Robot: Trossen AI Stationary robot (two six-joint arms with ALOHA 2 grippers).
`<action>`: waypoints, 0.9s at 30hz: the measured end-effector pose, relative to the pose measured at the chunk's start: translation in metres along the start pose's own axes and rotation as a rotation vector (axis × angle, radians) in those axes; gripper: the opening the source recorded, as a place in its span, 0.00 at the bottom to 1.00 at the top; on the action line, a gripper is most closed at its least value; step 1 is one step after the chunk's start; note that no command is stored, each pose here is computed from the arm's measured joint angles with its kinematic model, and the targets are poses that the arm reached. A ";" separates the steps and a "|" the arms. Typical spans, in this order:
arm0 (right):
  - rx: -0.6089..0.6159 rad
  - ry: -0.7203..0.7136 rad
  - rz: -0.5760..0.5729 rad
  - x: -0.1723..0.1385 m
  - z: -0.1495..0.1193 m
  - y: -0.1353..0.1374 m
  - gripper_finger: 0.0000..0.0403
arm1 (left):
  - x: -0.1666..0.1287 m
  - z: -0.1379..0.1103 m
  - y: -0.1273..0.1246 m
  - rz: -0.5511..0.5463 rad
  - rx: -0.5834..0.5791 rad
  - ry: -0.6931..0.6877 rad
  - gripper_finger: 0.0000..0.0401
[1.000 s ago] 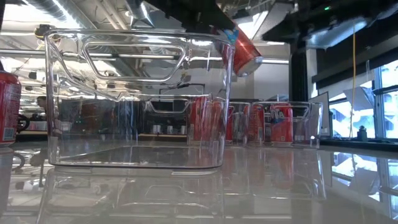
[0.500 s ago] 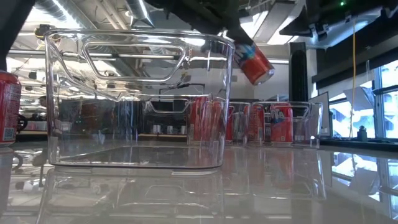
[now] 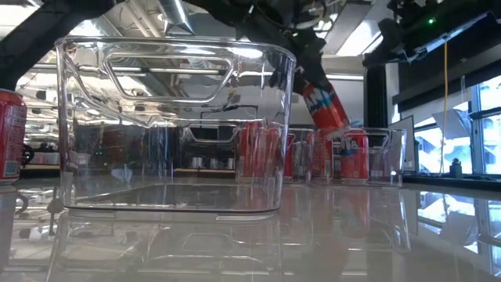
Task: Sort soda cans
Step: Put the top red soda can into the top right transparent bin
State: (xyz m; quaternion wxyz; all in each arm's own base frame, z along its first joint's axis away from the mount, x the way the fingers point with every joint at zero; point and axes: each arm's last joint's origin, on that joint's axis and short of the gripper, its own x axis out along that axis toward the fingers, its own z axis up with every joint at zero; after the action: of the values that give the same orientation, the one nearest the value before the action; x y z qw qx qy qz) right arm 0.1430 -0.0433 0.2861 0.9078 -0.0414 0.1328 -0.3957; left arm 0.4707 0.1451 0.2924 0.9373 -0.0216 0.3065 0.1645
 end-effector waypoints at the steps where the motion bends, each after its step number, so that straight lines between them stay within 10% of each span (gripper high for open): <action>1: 0.001 0.009 -0.006 0.000 -0.001 0.000 0.00 | 0.003 -0.002 -0.001 -0.006 0.005 0.004 0.69; 27: 0.009 0.084 0.011 0.009 -0.009 0.007 0.00 | 0.068 -0.048 -0.017 -0.144 0.068 0.128 0.75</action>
State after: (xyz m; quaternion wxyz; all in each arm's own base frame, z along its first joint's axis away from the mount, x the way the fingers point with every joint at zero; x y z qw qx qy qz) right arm 0.1514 -0.0445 0.2742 0.9036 -0.0198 0.1694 -0.3929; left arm 0.5006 0.1426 0.2126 0.9254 -0.0224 0.3688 0.0847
